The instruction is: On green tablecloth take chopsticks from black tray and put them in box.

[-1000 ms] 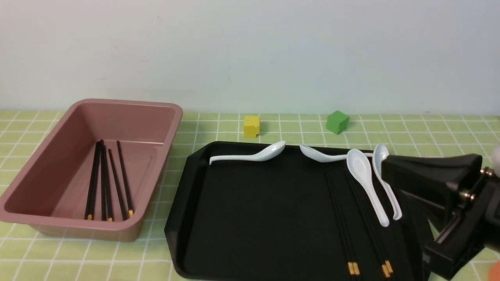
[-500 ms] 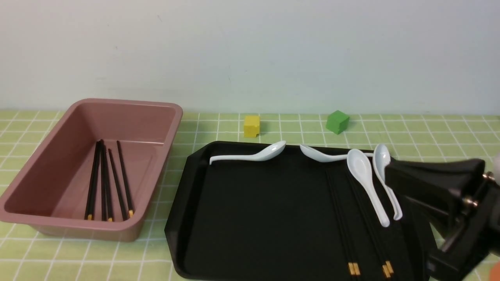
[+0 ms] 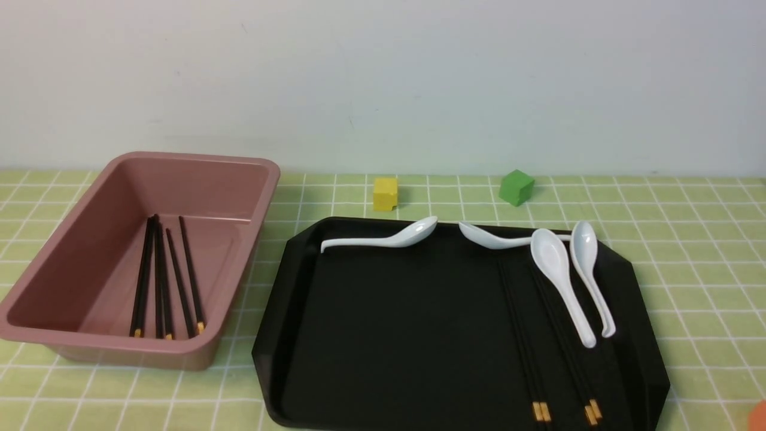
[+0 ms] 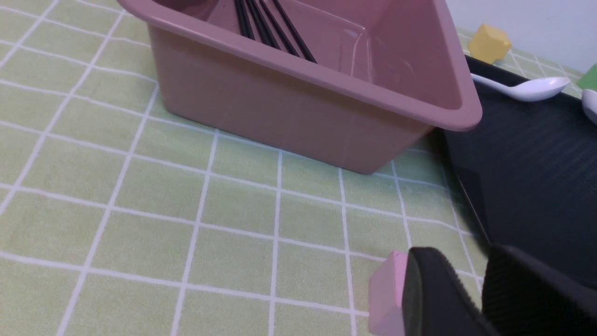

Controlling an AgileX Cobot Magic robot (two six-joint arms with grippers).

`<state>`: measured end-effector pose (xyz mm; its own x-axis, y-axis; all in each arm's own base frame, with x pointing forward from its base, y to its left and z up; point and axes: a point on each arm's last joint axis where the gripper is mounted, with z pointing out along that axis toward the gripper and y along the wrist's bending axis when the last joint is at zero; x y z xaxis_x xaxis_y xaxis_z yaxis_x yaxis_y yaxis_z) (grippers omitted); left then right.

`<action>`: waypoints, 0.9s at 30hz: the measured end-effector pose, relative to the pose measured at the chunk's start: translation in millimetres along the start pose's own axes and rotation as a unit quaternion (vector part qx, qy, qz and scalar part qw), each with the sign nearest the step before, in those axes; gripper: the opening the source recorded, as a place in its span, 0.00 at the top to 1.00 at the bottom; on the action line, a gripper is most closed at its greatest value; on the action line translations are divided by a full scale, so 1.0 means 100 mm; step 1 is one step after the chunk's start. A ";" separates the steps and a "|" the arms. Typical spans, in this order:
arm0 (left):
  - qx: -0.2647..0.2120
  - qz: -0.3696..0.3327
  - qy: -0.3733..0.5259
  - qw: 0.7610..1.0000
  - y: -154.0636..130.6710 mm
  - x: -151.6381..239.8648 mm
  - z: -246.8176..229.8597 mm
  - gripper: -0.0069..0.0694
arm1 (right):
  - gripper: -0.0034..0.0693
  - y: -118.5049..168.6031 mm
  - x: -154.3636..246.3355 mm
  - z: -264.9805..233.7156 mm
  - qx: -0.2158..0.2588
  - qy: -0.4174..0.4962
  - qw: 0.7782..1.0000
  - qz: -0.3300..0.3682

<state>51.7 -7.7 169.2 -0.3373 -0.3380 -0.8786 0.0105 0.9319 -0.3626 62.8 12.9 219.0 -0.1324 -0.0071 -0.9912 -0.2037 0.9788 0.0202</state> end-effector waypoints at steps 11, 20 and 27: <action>0.000 0.000 0.000 1.000 0.00 0.00 0.00 0.66 | 0.89 -0.05 0.45 -0.05 0.032 0.066 0.997 0.006; 0.000 0.000 0.000 1.000 0.00 0.00 0.00 0.65 | 0.89 -0.08 0.45 -0.06 0.068 0.074 0.995 0.023; 0.000 0.000 0.000 1.000 0.00 0.00 0.00 0.64 | 0.87 -0.09 0.45 -0.06 0.078 0.073 0.994 0.028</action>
<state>51.7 -7.7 169.2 -0.3373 -0.3380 -0.8786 0.0105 0.9319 -0.3626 52.8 2.2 174.9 -0.2810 0.0304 -0.9592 -0.0403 0.9982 0.0435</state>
